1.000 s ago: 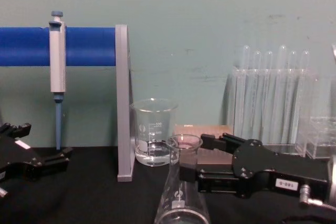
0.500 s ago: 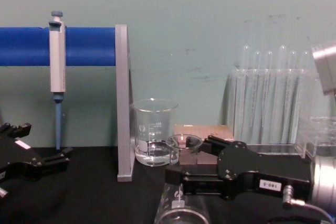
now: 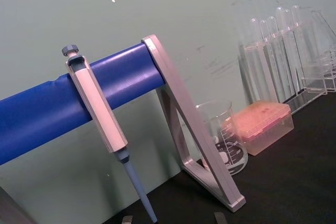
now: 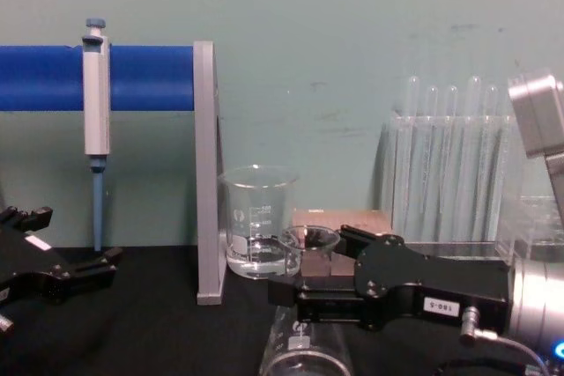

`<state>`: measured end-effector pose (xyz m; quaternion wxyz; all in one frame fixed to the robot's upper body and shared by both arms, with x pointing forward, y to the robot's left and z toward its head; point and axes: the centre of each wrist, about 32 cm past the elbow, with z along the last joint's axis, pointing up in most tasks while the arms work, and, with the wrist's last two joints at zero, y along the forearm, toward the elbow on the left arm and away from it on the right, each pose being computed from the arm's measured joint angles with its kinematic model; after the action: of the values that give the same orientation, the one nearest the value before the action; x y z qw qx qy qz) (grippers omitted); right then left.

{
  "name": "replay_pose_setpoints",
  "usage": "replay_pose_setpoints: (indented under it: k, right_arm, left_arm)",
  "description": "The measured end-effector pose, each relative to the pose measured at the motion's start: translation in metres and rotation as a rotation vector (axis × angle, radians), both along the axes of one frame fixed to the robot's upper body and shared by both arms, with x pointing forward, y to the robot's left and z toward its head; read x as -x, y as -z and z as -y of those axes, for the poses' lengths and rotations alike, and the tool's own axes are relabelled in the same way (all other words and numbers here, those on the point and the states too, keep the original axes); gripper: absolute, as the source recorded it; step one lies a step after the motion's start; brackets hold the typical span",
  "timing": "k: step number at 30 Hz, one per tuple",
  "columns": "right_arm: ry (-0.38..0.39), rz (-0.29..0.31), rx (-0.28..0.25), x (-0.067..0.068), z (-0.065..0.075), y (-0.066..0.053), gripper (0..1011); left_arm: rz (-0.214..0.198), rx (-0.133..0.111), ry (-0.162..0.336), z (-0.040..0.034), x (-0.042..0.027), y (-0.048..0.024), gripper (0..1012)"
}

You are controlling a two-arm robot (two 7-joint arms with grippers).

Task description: Grasp the erlenmeyer flask with one hand, shake it three times, then place it back.

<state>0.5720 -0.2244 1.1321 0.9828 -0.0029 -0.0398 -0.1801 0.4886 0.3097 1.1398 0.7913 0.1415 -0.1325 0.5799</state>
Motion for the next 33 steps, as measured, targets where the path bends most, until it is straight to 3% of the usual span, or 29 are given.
replay_pose_setpoints:
  k: [33]
  right_arm:
    - [0.012,-0.007,0.005,0.0006,0.0007,0.0012,1003]
  left_arm:
    - [0.000,0.000,0.000,0.0000,0.0000,0.0000,1001]
